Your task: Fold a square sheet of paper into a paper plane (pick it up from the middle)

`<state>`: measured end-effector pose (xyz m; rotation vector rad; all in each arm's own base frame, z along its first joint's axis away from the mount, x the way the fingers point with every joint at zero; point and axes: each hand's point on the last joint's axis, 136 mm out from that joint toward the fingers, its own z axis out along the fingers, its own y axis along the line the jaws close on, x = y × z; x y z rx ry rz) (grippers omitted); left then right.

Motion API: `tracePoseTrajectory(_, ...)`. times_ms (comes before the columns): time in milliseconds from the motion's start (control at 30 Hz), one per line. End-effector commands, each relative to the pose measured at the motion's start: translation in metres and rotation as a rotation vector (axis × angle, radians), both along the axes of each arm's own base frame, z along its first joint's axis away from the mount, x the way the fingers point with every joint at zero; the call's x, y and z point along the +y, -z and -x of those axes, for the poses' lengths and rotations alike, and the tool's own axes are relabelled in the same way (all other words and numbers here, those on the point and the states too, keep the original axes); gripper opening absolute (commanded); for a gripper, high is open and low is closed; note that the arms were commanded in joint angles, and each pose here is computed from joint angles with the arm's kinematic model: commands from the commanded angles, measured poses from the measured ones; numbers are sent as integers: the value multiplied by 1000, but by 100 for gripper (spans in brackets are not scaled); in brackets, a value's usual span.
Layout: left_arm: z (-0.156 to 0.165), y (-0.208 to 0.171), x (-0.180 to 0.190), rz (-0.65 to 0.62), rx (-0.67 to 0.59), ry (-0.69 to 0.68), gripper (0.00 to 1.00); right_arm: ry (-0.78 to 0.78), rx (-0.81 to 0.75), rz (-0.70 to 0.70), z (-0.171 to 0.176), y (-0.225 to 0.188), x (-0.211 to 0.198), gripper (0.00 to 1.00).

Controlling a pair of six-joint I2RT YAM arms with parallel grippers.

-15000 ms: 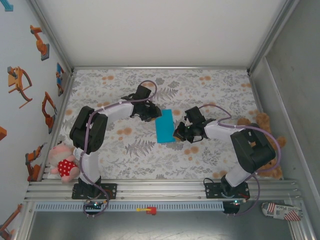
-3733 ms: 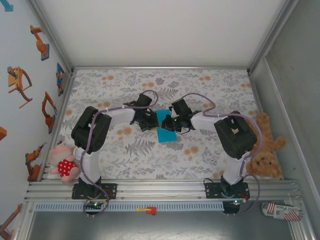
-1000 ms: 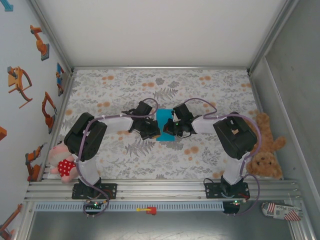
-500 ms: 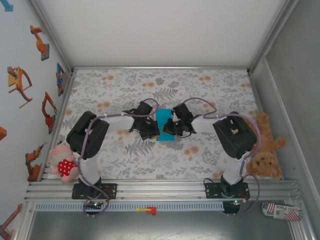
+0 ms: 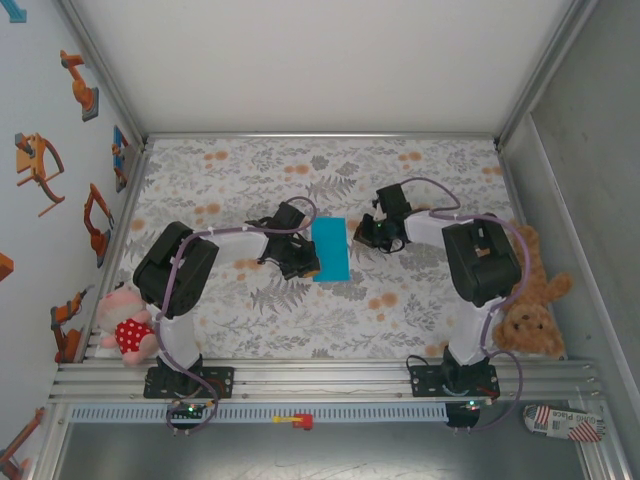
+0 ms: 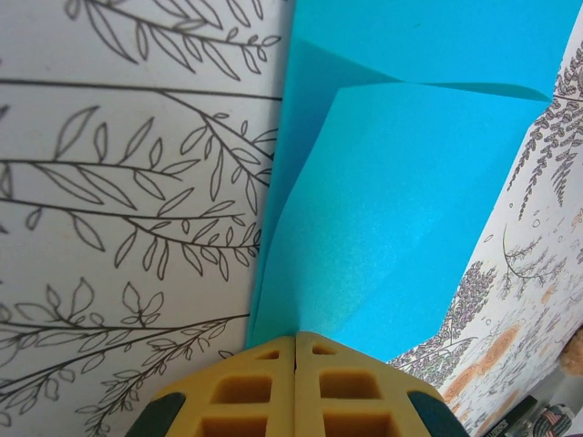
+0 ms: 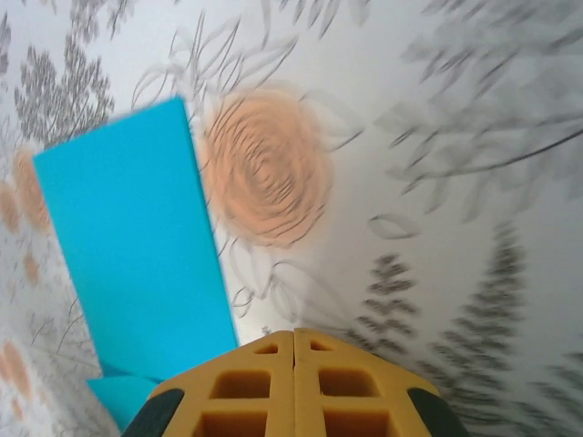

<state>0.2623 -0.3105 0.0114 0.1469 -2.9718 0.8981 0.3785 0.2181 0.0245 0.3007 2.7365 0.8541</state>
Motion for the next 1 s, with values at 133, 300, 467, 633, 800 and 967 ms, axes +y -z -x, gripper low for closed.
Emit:
tracePoseTrajectory(133,20,27,23,-123,101,10,0,-123,-66,-28,29,-42,41,0)
tracePoseTrajectory(300,18,25,22,-116,95,12,0,-165,5,-84,52,-20,69,0)
tracePoseTrajectory(467,17,21,20,-107,85,19,0,-163,43,-57,56,-3,69,0)
tracePoseTrajectory(633,11,9,15,-83,48,30,0,-132,82,38,57,17,55,0)
tracePoseTrajectory(800,-2,-19,-10,70,-40,61,0,-122,116,63,61,31,49,0)
tracePoseTrajectory(967,-16,-36,-25,142,-98,64,2,-120,134,71,65,39,47,0)
